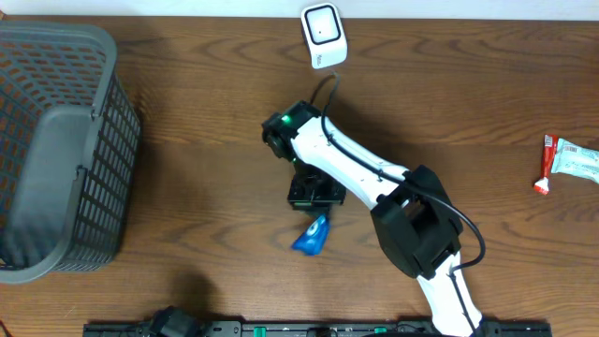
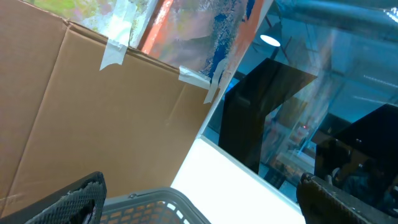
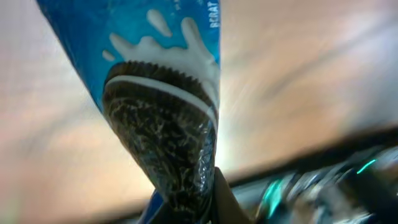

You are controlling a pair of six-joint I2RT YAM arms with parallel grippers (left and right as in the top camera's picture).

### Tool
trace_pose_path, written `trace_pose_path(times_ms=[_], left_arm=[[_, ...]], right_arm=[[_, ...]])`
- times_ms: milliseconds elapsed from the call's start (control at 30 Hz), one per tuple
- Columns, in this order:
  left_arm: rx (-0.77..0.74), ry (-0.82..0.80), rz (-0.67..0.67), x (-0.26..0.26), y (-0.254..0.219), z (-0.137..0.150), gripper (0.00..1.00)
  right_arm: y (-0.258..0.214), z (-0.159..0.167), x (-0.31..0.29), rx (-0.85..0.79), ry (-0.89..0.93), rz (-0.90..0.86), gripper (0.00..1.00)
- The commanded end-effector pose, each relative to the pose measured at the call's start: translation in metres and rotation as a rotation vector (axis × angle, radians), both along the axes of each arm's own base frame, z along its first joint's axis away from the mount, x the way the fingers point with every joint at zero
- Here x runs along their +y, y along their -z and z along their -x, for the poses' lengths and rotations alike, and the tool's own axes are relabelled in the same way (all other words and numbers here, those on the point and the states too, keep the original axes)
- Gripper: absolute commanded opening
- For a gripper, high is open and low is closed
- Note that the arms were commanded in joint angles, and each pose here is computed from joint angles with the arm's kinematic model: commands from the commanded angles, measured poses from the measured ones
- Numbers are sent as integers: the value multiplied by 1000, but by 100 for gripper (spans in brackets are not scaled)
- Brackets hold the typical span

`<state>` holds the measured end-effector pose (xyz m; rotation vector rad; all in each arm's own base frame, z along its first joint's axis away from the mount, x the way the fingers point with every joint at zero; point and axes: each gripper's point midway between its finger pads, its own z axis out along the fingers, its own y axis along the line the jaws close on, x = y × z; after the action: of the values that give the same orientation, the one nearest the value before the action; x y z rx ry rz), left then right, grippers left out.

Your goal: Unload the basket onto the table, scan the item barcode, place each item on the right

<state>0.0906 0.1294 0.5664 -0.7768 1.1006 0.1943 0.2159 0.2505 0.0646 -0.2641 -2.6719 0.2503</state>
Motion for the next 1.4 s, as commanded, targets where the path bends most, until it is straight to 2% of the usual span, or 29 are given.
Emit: trace_pose_path(times_ms=[0,200,433,700,833,1100,1367], left_arm=[[-17,-3,14,3,0,5,98],[-17,-3,14,3,0,5,98],[-17,-3,14,3,0,5,98],[-17,-3,14,3,0,5,98],[-17,-3,14,3,0,5,98],[-17,-3,14,3,0,5,98],[-17,-3,14,3,0,5,98]], right_arm=[[-53,34,65,326,287,-348,1],[-103,29,102,570,501,-610,1],[-116,4,103,598,579,-726,2],[-165,-23,113,779,738,-953,2],[-165,-30,108,862,873,-816,1],[-163,-58,92,842,941,-843,1],[-163,-61,89,862,978,-811,1]])
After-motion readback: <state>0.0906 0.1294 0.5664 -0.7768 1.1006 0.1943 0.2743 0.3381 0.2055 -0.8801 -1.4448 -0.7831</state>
